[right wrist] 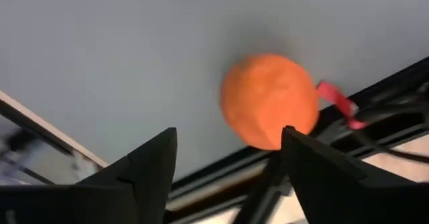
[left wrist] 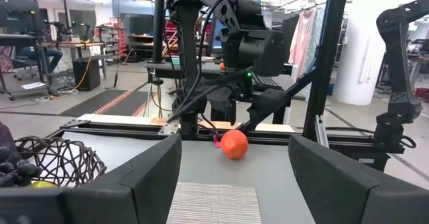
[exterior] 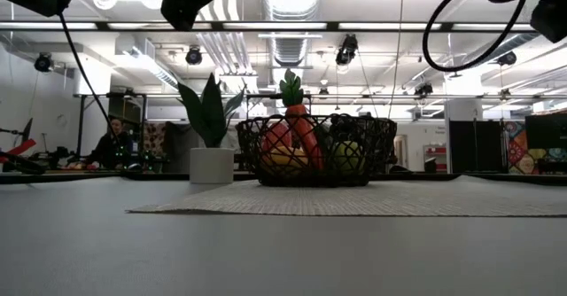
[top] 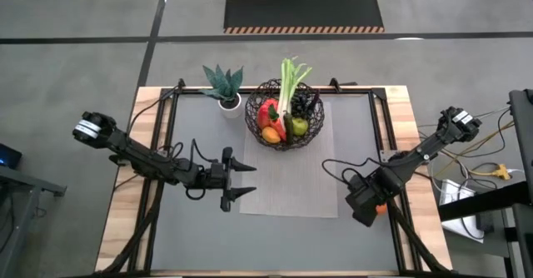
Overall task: Build produce basket
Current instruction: Put the orange into the black wire basket
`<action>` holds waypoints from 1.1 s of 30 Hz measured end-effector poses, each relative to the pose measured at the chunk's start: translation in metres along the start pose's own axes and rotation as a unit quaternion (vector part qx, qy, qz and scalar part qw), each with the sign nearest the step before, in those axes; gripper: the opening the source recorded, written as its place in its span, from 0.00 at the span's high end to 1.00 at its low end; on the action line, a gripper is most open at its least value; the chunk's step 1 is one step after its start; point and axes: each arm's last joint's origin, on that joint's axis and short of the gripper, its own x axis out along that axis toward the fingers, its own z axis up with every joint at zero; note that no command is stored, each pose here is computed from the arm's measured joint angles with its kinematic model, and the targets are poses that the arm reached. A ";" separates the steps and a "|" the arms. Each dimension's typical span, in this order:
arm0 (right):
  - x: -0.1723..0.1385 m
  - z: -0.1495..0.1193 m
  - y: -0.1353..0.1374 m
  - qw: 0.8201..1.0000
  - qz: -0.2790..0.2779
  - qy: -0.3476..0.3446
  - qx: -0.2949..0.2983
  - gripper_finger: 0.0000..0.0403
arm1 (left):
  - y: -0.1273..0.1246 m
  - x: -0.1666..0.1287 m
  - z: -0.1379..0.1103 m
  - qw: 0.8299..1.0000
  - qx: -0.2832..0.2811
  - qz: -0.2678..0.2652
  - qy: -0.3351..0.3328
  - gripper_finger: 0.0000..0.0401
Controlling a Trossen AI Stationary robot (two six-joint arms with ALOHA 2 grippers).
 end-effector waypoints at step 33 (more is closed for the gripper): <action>0.066 0.015 0.021 0.950 -0.170 0.108 -0.239 0.31 | 0.001 -0.002 -0.004 1.000 0.020 0.000 0.007 0.36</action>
